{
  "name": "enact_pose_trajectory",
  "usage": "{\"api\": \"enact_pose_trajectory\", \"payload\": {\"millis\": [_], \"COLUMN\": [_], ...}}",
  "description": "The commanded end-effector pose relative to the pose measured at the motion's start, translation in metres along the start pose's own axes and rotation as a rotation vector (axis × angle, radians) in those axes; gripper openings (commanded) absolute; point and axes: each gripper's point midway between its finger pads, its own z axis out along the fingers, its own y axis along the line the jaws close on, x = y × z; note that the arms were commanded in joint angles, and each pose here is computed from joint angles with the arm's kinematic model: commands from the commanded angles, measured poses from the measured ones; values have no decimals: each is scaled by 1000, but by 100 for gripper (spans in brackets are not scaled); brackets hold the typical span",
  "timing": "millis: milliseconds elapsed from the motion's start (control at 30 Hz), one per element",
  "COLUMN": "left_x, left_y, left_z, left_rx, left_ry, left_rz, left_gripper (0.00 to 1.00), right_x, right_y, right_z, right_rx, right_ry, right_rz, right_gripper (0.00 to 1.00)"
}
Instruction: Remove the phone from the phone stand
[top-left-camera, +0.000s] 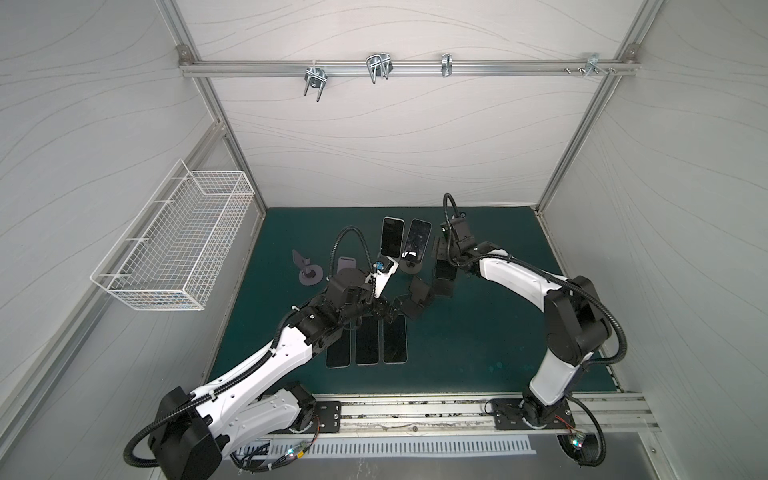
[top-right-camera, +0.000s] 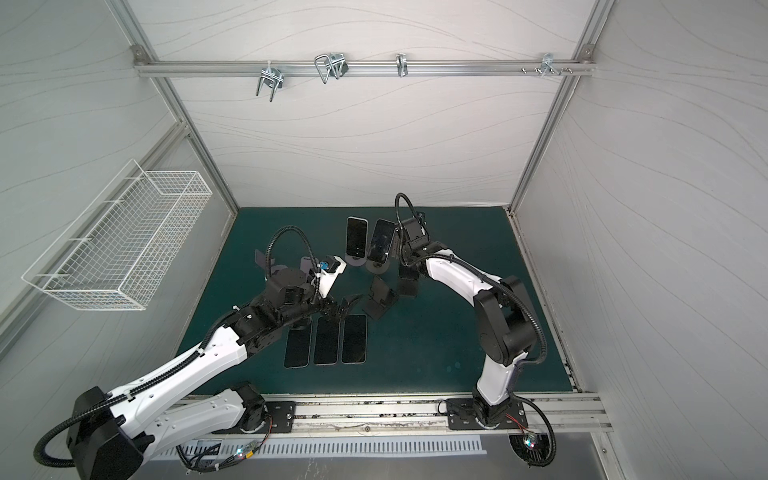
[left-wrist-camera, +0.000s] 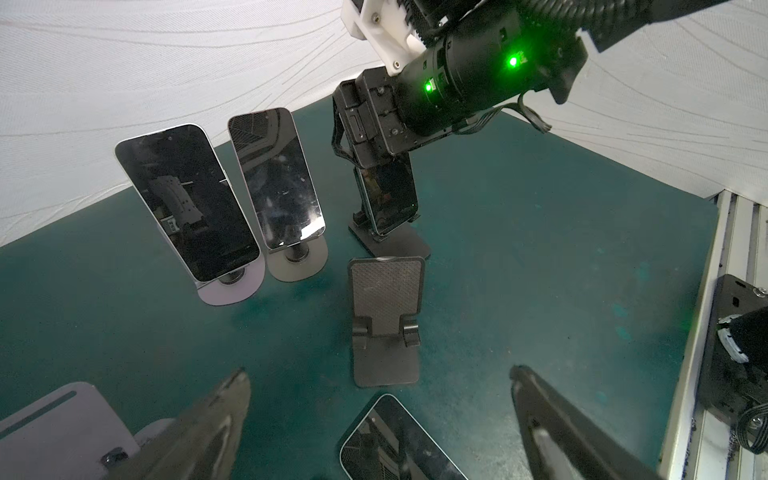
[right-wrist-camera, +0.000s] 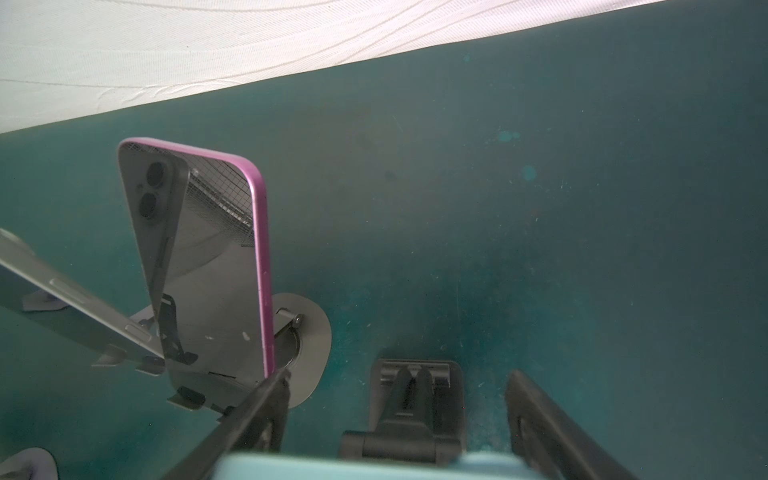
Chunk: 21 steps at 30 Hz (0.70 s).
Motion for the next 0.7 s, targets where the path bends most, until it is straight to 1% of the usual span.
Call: {"api": "enact_pose_trajectory", "payload": {"millis": [0, 167, 333, 667], "left_x": [-32, -32, -32, -34], "left_y": [2, 3, 3, 5], "left_z": [-9, -8, -7, -8], "left_rx": [-10, -11, -14, -24], "left_ry": [-91, -89, -91, -99], "left_rz": [22, 20, 17, 14], "left_gripper": [99, 99, 99, 99], "right_x": [5, 6, 7, 3], "right_y": [-4, -4, -4, -4], "right_z": [10, 12, 12, 6], "right_rx": [4, -3, -7, -17], "right_ry": [12, 15, 17, 7], "right_rz": [22, 26, 27, 20], "right_gripper": [81, 76, 73, 72]}}
